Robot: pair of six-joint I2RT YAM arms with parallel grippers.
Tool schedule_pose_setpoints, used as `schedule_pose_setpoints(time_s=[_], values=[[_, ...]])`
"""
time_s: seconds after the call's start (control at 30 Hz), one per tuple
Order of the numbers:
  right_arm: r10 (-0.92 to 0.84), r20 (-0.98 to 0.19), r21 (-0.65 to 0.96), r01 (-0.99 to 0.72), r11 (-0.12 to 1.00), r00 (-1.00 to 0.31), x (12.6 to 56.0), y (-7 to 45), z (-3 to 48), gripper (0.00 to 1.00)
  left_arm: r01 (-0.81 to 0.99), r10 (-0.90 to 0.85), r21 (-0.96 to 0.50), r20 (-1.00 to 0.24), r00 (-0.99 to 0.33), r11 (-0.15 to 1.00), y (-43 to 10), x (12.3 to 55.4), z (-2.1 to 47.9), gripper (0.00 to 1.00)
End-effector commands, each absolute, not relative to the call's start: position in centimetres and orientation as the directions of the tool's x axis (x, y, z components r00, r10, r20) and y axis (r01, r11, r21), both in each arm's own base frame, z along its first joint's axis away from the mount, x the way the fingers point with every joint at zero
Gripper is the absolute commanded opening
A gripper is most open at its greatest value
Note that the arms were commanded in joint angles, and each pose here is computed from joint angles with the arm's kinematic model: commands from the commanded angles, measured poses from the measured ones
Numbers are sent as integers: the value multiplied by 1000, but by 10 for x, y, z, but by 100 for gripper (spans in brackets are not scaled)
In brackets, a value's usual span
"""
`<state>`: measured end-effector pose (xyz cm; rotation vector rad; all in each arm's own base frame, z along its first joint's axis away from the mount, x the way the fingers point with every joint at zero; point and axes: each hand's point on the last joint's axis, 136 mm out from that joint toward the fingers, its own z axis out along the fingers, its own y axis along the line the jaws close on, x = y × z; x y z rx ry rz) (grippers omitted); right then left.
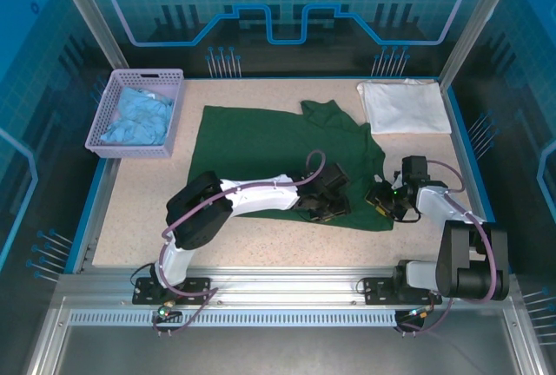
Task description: Fold and stack the t-shirts
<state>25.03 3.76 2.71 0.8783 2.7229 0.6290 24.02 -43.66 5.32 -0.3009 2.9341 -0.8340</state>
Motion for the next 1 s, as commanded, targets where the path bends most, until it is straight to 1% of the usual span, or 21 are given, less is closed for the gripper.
schedule_pose_setpoints(time_s=[0.0, 0.33, 0.5, 0.7, 0.83, 0.97], values=[[575, -59, 458, 489, 742, -816, 247, 42, 24, 40, -213, -256, -503, -18, -967, 838, -431, 242, 44, 49], [570, -61, 451, 487, 748, -820, 246, 42, 23, 40, -226, -275, -488, -30, -961, 843, -433, 248, 39, 48], [571, -63, 449, 487, 749, -819, 246, 42, 23, 40, -229, -284, -484, -42, -958, 845, -432, 253, 38, 44], [570, -67, 449, 485, 750, -819, 246, 42, 24, 39, -227, -289, -485, -55, -956, 845, -433, 259, 39, 31], [569, -66, 447, 485, 752, -820, 246, 42, 24, 39, -231, -297, -479, -65, -953, 847, -430, 265, 38, 15], [569, -69, 444, 486, 753, -819, 246, 42, 24, 39, -229, -301, -479, -80, -950, 847, -426, 272, 41, 2]])
